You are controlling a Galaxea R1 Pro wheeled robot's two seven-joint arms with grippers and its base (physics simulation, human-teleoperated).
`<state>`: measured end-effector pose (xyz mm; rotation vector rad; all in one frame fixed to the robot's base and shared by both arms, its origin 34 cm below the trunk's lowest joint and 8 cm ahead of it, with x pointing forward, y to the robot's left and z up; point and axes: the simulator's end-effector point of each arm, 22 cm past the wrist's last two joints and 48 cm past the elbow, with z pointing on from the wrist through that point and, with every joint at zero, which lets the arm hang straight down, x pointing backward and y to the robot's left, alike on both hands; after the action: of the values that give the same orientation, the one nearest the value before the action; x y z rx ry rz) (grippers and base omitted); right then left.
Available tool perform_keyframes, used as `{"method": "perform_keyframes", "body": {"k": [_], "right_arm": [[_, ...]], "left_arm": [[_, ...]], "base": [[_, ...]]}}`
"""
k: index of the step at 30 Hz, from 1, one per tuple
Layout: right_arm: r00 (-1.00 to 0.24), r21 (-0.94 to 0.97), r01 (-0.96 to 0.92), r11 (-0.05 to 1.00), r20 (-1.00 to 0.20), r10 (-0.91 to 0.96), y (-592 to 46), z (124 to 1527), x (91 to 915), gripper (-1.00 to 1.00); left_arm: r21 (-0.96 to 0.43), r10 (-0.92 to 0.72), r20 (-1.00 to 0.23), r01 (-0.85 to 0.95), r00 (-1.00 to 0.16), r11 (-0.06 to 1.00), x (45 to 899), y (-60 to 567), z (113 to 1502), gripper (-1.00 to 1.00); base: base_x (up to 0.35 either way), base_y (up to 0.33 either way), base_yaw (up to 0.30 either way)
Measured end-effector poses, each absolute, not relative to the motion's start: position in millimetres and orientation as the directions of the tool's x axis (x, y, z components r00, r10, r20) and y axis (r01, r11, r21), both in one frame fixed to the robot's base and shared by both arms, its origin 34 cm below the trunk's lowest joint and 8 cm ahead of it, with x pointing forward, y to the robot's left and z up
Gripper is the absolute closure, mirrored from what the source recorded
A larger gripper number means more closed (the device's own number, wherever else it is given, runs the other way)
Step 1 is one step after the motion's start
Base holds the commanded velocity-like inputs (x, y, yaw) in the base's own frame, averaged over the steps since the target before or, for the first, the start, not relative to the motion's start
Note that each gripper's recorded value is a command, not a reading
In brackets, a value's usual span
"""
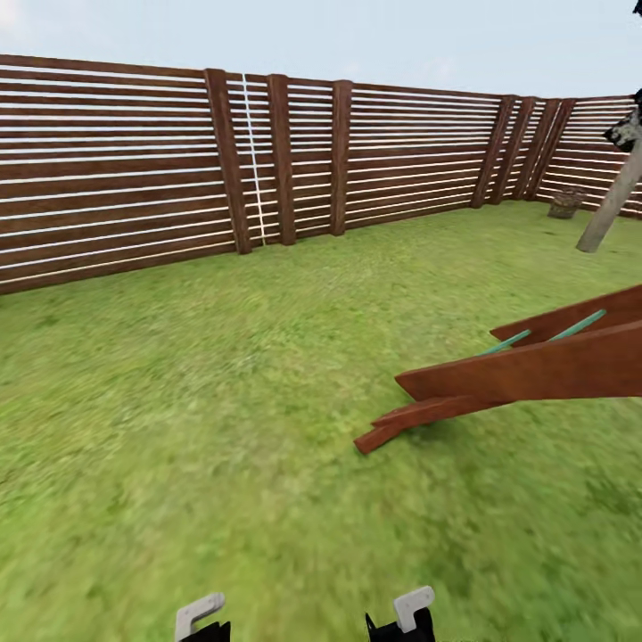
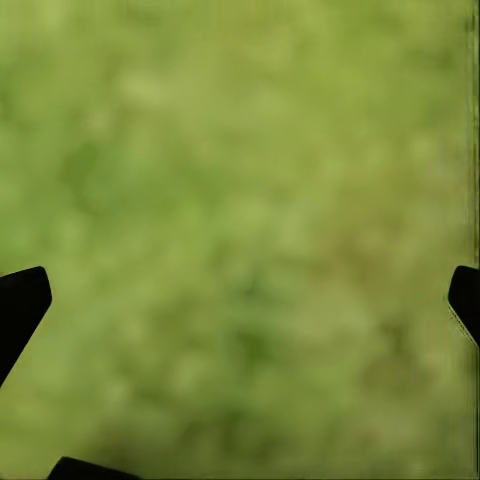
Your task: Take the three Easter eggs out of the wicker basket on the lawn in the garden, then place them on the lawn next to a single tree (choose any tree) so that all three eggs are next to the same tree and none are left in the basket.
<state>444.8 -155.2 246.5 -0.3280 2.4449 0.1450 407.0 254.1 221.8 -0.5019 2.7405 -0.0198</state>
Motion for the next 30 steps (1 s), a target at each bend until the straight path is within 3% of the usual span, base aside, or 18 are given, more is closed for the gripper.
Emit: {"method": "perform_keyframes", "body": {"k": [13, 30], "right_arm": [[-0.745, 0.016, -0.271, 0.962, -0.636, -0.199, -156, 250, 448, -1.0], [-0.757, 0.027, -0.284, 0.958, -0.62, -0.207, -149, 253, 439, -1.0]], "left_arm": [[-0.08, -0.35, -0.348, -0.344, -0.87, 0.935, 411, 254, 225, -1.0], [-0.081, -0.348, -0.35, -0.342, -0.87, 0.936, 413, 253, 232, -1.0]], "base": [[0.0, 0.0, -0.274], [0.0, 0.0, -0.019]]}}
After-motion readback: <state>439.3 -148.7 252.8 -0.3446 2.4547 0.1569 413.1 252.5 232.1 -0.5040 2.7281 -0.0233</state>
